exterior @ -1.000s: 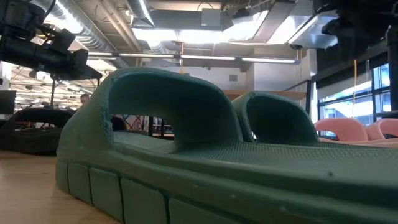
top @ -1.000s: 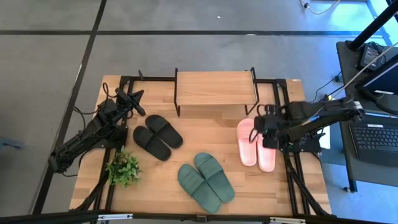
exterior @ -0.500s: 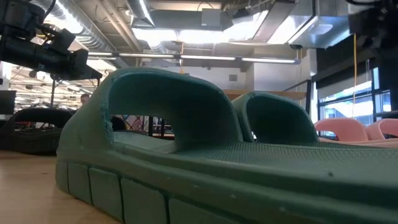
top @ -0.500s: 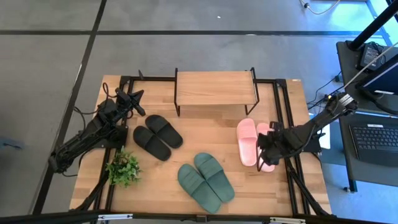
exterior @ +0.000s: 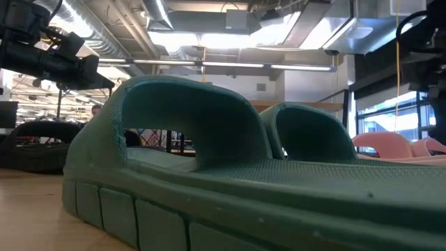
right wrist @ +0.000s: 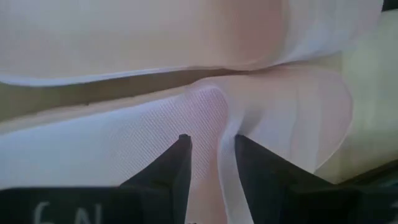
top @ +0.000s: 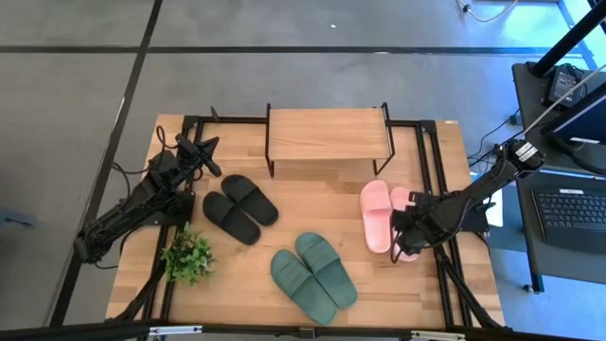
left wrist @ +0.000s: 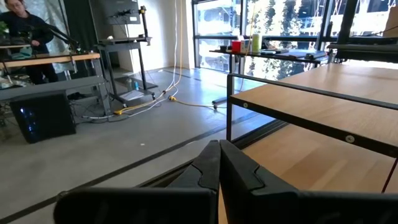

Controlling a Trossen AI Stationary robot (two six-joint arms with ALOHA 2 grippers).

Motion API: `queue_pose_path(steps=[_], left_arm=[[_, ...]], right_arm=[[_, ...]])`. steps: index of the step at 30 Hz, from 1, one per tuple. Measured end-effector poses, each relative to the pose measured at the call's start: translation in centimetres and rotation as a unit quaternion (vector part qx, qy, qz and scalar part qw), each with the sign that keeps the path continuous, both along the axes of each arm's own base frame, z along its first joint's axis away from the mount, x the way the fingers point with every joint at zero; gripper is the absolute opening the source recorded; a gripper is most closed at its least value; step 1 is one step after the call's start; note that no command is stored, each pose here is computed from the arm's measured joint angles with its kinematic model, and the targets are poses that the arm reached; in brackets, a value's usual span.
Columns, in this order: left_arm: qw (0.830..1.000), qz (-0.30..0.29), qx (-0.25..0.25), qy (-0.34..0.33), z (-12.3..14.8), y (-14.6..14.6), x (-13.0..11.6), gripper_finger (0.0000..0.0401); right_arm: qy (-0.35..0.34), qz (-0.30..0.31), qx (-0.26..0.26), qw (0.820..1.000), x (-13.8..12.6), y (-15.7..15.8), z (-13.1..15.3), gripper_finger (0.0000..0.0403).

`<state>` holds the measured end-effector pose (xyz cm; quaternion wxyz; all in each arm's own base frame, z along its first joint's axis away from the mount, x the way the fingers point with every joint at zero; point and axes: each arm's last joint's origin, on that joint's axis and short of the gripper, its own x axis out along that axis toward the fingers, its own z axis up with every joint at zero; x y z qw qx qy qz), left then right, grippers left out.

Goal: Pick and place slides into the shelf
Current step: Put the right pink slide on the shelf

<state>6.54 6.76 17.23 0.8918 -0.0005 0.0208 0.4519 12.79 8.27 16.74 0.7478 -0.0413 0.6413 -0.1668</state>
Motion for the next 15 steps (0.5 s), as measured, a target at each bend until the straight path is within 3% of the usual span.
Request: queue_pose_path(steps=[4,15], left_arm=[[1.000,0.000,0.000,0.000,0.00,0.00,0.00,0.0000],[1.000,0.000,-0.001,-0.001,0.00,0.00,0.00,0.0000]], right_arm=[[-0.008,-0.016,-0.004,1.000,0.02,-0.03,0.08,0.0127],[-0.034,-0.018,-0.076,0.996,-0.14,-0.63,0.30,0.0127]])
